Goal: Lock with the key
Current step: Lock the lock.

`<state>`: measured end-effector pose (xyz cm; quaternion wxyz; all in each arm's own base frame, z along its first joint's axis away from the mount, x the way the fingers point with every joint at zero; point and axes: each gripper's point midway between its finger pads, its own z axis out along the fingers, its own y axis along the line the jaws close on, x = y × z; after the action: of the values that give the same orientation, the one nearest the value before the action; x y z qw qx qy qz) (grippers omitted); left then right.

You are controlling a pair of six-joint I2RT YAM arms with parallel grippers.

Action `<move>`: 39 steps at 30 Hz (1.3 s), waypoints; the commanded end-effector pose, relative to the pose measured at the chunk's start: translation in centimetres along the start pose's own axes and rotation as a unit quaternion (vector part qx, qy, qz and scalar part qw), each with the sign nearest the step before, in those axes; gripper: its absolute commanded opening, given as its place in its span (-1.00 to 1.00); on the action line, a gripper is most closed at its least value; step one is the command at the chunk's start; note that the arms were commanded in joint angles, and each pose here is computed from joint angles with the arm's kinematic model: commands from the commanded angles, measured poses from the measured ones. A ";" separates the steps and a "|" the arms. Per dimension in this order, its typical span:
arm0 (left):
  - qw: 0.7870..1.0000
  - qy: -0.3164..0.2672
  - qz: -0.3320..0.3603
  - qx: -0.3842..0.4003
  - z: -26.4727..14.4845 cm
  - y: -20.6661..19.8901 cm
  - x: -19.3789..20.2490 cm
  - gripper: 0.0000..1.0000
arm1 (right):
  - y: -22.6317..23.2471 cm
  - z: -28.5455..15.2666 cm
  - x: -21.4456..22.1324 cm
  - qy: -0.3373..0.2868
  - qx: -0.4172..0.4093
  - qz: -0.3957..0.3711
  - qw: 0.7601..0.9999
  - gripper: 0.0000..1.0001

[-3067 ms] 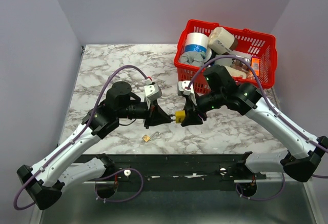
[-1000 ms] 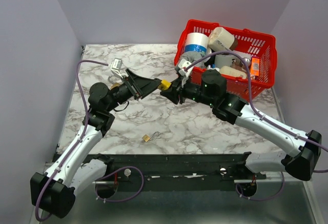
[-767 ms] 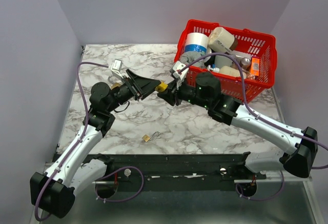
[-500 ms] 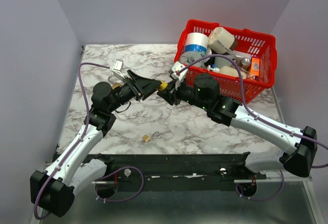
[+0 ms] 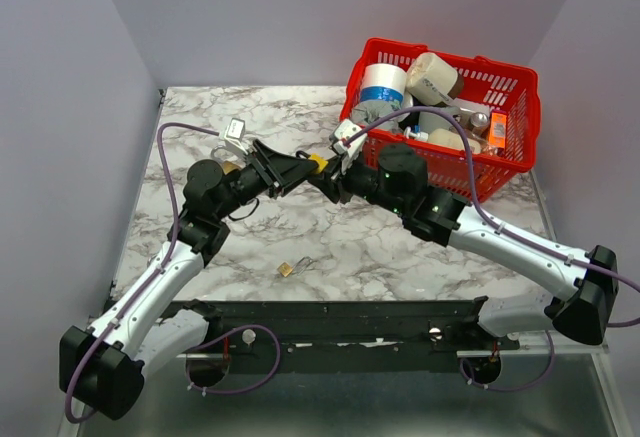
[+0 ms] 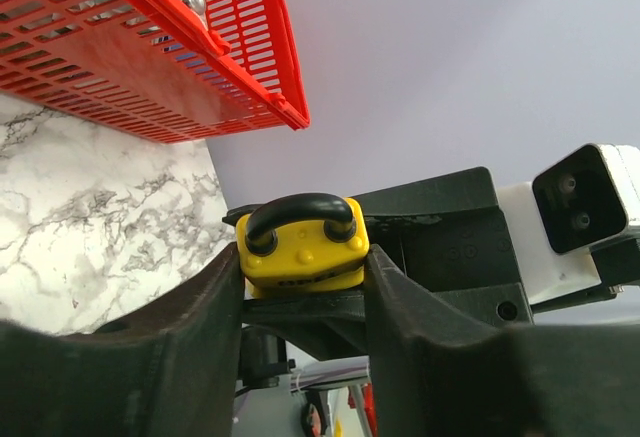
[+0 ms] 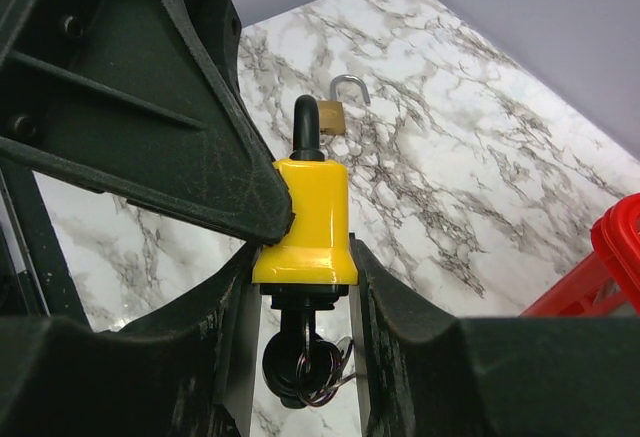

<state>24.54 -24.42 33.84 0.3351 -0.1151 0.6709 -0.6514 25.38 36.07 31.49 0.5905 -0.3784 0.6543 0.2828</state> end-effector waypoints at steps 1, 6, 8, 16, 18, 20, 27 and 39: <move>1.000 0.015 0.003 0.016 -0.1 -0.5 0.9 -0.25 | -0.2 -0.2 -2.2 -0.043 0.008 -0.008 0.999 -0.99; 1.000 0.018 0.011 0.010 -0.2 0.1 1.1 -0.90 | 1.2 -1.2 -0.3 -0.022 -0.031 -0.017 0.999 -0.19; 1.000 0.012 0.011 0.008 -0.3 0.3 0.7 -1.00 | 1.4 -1.9 -0.2 -0.021 -0.039 -0.017 0.999 0.41; 0.999 0.013 0.034 0.028 -0.8 -0.2 -0.1 -1.00 | 0.6 -5.1 2.8 0.038 -0.050 -0.003 0.998 0.63; 0.999 0.017 0.035 0.029 -0.9 -0.2 0.1 -1.00 | 0.3 -5.6 3.5 0.056 -0.058 0.003 0.997 0.61; 0.999 0.021 0.037 0.030 -1.0 -0.1 0.3 -1.00 | -0.2 -5.8 3.5 0.061 -0.058 0.009 0.996 0.55; 0.998 0.028 0.041 0.037 -1.3 -0.2 0.7 -1.00 | -0.1 -5.2 1.7 0.047 -0.077 -0.004 0.996 0.31; 0.999 0.022 0.031 0.026 -1.1 0.3 0.6 -1.00 | 0.3 -3.6 0.8 0.045 -0.093 -0.004 0.995 0.10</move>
<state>24.15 -23.90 31.32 0.3243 -0.0922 0.6875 -0.6432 23.05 32.52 30.78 0.5260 -0.4414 0.6543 0.3169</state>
